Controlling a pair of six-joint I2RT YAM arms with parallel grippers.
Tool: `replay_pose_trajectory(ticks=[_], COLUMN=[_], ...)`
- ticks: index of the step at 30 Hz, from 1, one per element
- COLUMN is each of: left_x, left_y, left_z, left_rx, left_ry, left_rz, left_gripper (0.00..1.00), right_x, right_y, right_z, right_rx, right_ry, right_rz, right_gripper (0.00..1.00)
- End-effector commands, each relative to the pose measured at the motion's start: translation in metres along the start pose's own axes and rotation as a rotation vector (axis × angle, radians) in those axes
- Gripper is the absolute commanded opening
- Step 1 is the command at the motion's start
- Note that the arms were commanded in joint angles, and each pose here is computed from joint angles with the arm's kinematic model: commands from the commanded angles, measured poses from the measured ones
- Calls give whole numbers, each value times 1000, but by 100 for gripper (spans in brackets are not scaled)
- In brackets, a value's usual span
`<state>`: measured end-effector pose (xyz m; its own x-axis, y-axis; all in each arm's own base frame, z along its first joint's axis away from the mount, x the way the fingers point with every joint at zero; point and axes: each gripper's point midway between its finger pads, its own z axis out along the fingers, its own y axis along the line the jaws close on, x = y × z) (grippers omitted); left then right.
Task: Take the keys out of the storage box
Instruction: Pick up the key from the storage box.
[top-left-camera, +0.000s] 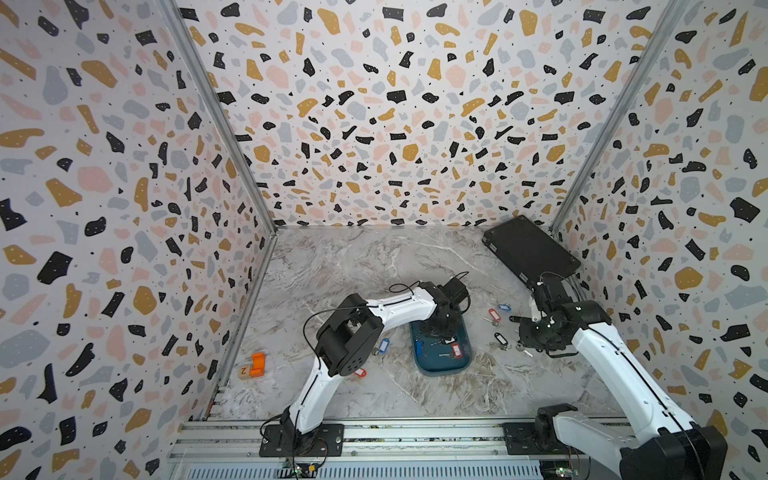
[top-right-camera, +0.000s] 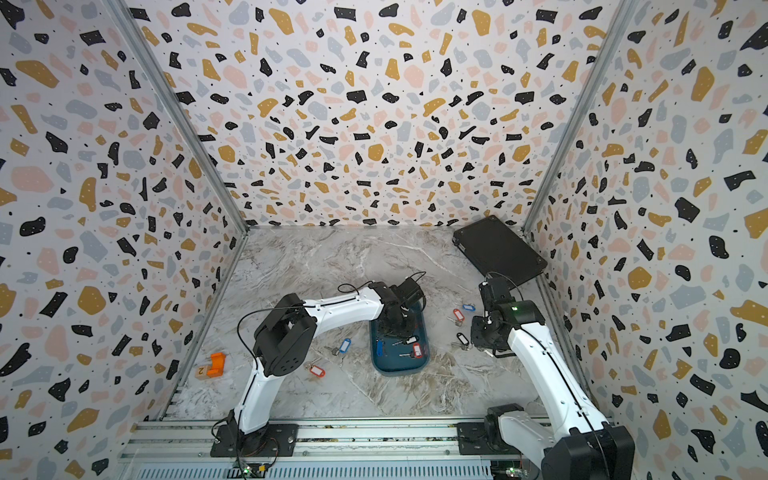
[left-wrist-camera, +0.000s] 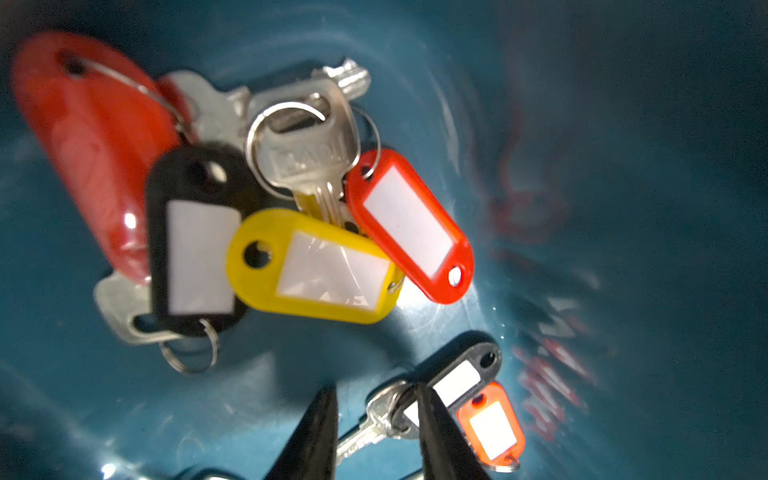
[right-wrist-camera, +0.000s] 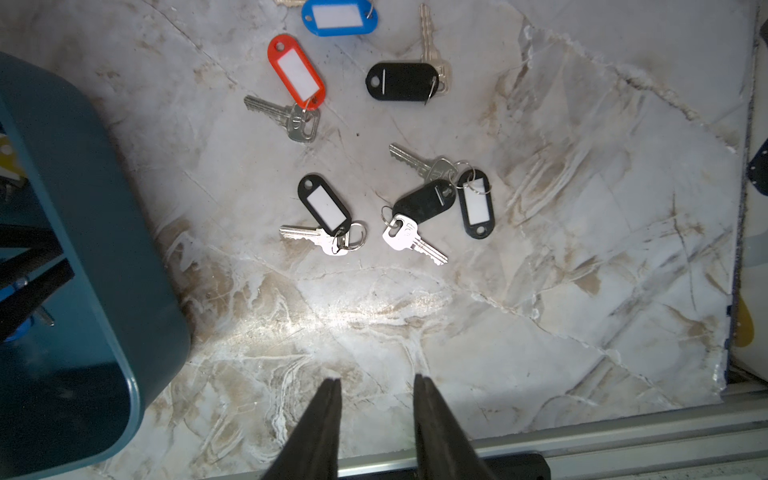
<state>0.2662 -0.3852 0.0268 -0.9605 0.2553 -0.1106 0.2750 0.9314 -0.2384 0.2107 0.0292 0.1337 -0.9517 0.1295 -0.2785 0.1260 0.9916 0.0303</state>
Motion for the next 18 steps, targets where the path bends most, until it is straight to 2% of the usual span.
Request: replay_pose_trajectory(ticks=[1,4,9,18], left_x=[0,-1,0,-8], left_y=[-6,-7,-9,-8], left_z=[3,2,-2,-42], left_rx=[11,14,8,-7], left_ry=[7,7,22,-52], left_rz=[0,-1,11,44], left_gripper=[31,25,1,0], right_x=[4,4,3,3], right_y=[-1,-1,-1,-2], right_z=[1,1,1,1], right_rx=[4,4,5,8], right_ry=[14,13,13,11], right_rz=[-8,-7,-9,-7], right_gripper=[34,34,33,32])
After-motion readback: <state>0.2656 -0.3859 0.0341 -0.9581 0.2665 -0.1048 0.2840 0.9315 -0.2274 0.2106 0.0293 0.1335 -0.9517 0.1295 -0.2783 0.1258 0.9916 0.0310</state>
